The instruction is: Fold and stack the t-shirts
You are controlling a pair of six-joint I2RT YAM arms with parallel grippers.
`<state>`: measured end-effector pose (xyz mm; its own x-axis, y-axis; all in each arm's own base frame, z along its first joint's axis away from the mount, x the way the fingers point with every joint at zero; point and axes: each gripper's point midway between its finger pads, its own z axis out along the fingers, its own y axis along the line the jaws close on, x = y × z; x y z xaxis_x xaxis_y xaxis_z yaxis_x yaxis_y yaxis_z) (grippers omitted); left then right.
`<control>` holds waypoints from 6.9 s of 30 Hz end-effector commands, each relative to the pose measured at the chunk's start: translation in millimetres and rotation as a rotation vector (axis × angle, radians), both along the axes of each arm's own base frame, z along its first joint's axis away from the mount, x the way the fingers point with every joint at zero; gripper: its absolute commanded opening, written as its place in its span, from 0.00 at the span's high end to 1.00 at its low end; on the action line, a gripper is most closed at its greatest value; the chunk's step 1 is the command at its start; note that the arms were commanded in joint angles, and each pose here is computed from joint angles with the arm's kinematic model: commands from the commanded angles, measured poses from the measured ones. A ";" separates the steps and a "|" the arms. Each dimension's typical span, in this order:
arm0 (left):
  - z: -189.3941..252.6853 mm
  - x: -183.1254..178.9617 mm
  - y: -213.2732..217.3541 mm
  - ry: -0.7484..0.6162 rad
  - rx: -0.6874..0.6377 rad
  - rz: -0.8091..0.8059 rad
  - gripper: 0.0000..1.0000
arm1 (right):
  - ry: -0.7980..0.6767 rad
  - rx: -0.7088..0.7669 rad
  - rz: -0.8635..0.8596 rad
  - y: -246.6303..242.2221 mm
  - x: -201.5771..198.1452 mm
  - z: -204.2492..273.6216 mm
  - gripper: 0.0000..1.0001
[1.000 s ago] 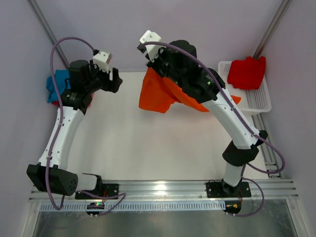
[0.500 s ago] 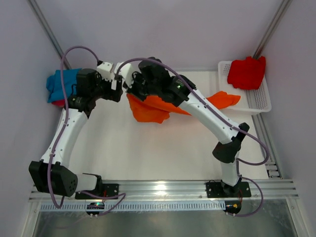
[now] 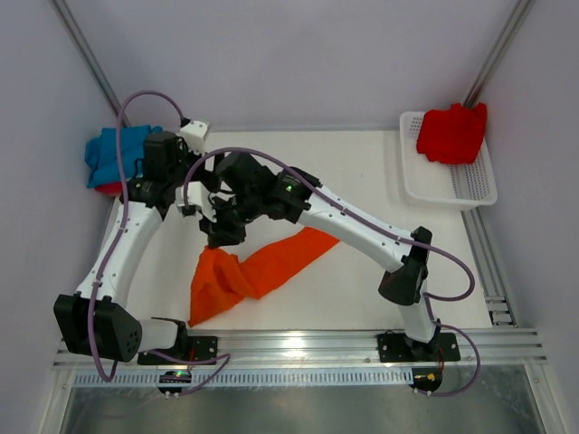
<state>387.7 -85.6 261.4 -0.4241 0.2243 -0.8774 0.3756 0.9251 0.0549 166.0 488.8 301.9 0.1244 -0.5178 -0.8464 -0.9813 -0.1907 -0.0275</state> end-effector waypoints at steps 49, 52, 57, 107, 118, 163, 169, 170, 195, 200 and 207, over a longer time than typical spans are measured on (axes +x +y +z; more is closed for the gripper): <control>-14.6 -165.5 -33.6 0.244 -0.017 -0.518 0.01 | 0.062 -0.507 -0.622 -211.9 156.1 -266.2 0.12; -18.2 -163.6 -35.3 0.248 -0.028 -0.520 0.01 | 0.089 -0.523 -0.593 -212.5 148.6 -276.0 0.21; -24.7 -155.0 -38.2 0.267 -0.046 -0.512 0.01 | 0.141 -0.575 -0.563 -216.2 139.2 -292.2 0.97; -64.0 -107.9 -42.0 0.337 -0.080 -0.437 0.01 | -0.321 -0.213 -1.016 -202.0 264.7 -97.2 0.01; -63.2 -103.8 -35.7 0.322 -0.065 -0.380 0.01 | -0.258 -0.308 -0.922 -181.0 253.2 -163.6 0.01; -70.4 -108.7 -39.1 0.315 -0.093 -0.385 0.01 | -0.355 -0.435 -0.918 -156.0 281.3 -237.8 0.50; -70.4 -108.7 -39.1 0.315 -0.093 -0.385 0.01 | -0.357 -0.438 -0.913 -157.0 280.1 -235.4 0.97; -70.5 -108.6 -38.9 0.315 -0.092 -0.384 0.01 | -0.358 -0.430 -0.916 -156.6 280.5 -232.0 0.97; -71.1 -108.8 -38.3 0.297 -0.093 -0.380 0.01 | -0.415 -0.011 -0.887 -117.6 248.8 34.7 0.97; -70.4 -109.6 -37.6 0.293 -0.091 -0.375 0.01 | -0.356 0.033 -0.766 -116.8 205.8 65.8 0.97; -70.6 -109.1 -38.3 0.290 -0.099 -0.376 0.01 | -0.558 -0.121 -1.006 -208.3 236.8 56.2 0.97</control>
